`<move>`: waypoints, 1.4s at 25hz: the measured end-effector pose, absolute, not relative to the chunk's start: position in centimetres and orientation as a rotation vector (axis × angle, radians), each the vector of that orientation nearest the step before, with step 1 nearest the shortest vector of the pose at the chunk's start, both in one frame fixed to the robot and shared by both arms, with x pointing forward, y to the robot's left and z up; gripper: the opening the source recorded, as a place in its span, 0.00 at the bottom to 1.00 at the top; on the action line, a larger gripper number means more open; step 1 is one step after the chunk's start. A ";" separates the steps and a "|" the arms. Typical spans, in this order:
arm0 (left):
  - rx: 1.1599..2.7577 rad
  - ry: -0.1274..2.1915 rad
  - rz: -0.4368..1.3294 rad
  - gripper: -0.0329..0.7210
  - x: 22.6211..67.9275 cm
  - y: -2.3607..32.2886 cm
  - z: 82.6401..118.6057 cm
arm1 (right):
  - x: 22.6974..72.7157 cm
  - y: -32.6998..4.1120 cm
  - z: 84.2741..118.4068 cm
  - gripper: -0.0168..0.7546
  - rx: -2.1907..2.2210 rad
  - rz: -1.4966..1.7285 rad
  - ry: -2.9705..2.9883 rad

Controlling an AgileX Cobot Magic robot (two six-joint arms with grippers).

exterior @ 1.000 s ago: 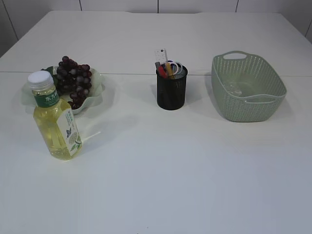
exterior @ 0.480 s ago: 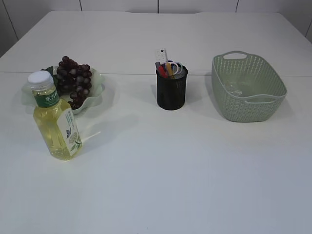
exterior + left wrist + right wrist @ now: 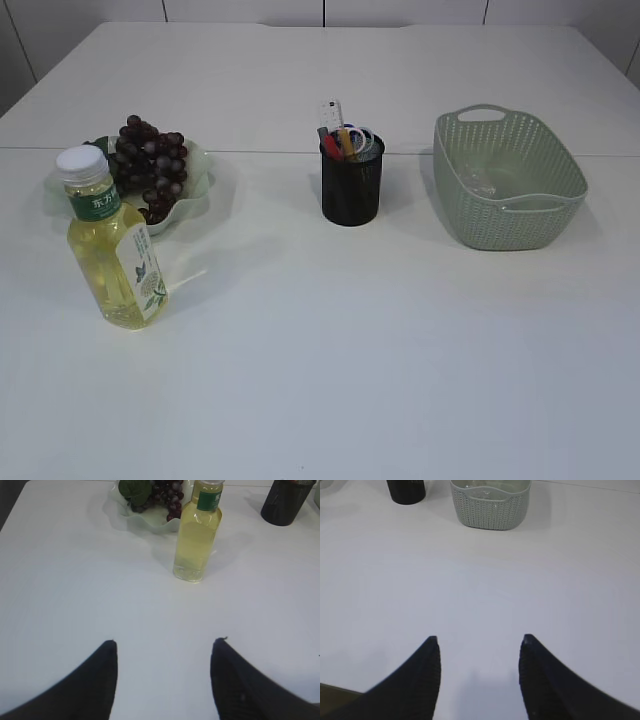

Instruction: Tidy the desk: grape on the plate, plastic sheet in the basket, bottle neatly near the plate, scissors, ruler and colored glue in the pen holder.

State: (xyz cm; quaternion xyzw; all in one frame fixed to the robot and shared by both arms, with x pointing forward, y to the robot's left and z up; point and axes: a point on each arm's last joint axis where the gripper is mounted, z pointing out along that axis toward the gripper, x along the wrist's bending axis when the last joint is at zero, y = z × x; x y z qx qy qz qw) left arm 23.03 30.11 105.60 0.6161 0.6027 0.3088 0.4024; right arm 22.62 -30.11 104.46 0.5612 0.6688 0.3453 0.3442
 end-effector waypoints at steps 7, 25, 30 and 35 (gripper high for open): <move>1.558 1.521 0.783 0.62 23.0 30.1 105.6 | 22.6 -30.1 104.5 0.55 1.456 0.896 1.736; 1.555 1.516 0.766 0.62 23.0 30.0 105.6 | 22.6 -29.9 104.5 0.55 1.549 0.829 1.618; 1.558 1.514 0.767 0.62 23.0 30.0 105.6 | 22.6 -29.9 104.5 0.55 1.549 0.829 1.618; 1.567 1.507 0.773 0.62 23.0 30.0 105.6 | 22.6 -29.9 104.5 0.55 1.549 0.829 1.618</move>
